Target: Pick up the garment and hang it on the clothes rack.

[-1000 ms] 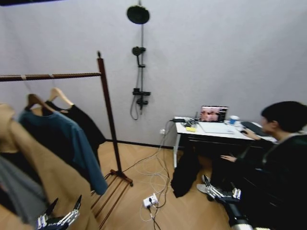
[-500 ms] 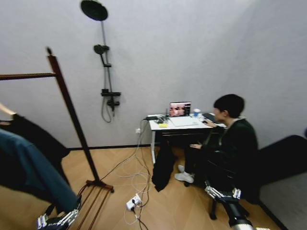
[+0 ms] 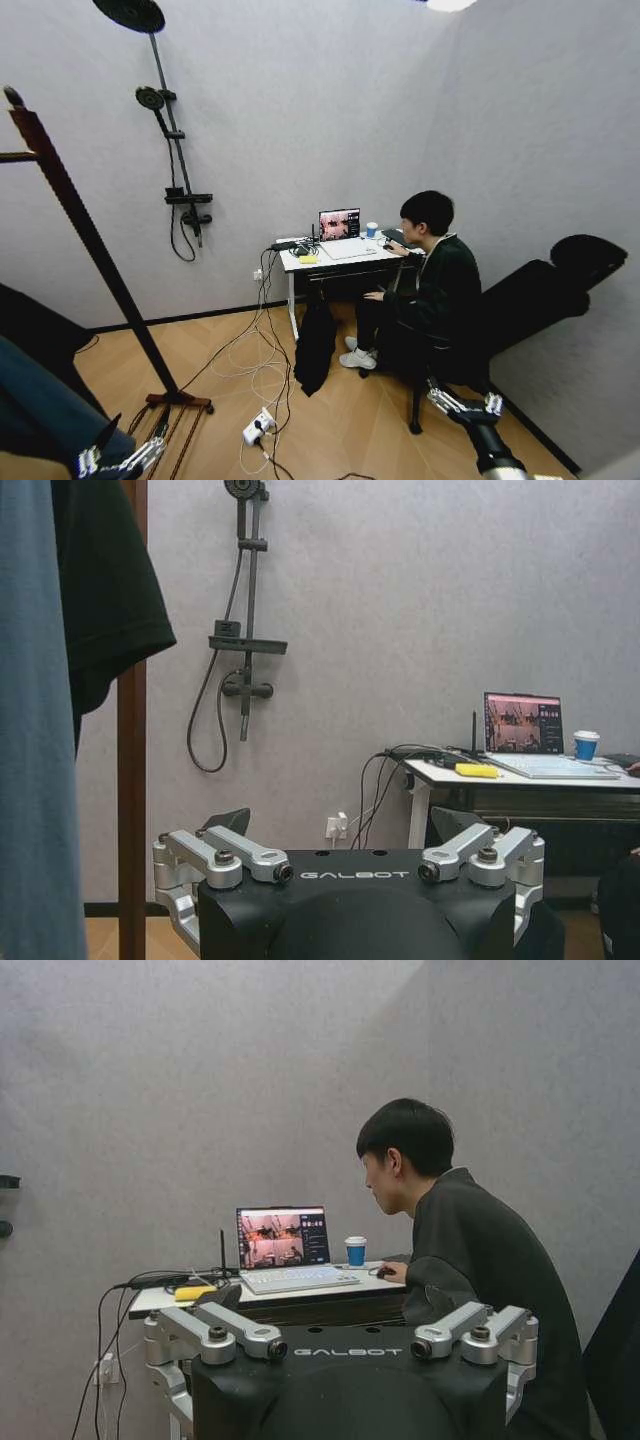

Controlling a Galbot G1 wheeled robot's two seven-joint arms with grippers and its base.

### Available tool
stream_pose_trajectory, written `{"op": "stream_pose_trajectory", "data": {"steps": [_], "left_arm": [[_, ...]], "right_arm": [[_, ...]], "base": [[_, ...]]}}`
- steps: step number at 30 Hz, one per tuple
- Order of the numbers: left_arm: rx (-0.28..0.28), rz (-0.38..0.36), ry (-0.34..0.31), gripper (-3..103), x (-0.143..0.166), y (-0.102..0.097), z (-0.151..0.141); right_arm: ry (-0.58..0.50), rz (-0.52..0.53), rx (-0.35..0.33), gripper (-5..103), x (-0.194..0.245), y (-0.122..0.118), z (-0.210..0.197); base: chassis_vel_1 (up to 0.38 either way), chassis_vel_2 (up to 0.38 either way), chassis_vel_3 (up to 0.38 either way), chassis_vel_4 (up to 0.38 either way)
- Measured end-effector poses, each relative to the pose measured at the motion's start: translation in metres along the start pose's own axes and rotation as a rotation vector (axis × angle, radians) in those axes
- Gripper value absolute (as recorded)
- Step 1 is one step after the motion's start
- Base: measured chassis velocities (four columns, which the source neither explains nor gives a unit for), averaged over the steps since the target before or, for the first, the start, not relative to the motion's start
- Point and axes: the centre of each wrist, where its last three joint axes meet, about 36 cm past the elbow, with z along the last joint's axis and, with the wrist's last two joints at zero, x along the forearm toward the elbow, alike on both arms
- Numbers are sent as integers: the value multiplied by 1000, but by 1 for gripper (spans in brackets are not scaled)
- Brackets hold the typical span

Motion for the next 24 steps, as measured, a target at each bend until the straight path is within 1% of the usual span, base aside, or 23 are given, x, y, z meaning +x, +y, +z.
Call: {"op": "stream_pose_trajectory", "data": {"steps": [7, 10, 15, 24], "left_arm": [[0, 0, 0, 100, 0, 0, 0], [0, 0, 0, 100, 0, 0, 0], [0, 0, 0, 100, 0, 0, 0], [0, 1, 0, 100, 0, 0, 0]], "right_arm": [[0, 0, 0, 100, 0, 0, 0], [0, 0, 0, 100, 0, 0, 0], [0, 0, 0, 100, 0, 0, 0], [1, 0, 0, 100, 0, 0, 0]], "base": [[174, -192, -181, 182], [261, -235, -265, 237], [283, -284, -280, 293], [341, -347, -349, 342]]}}
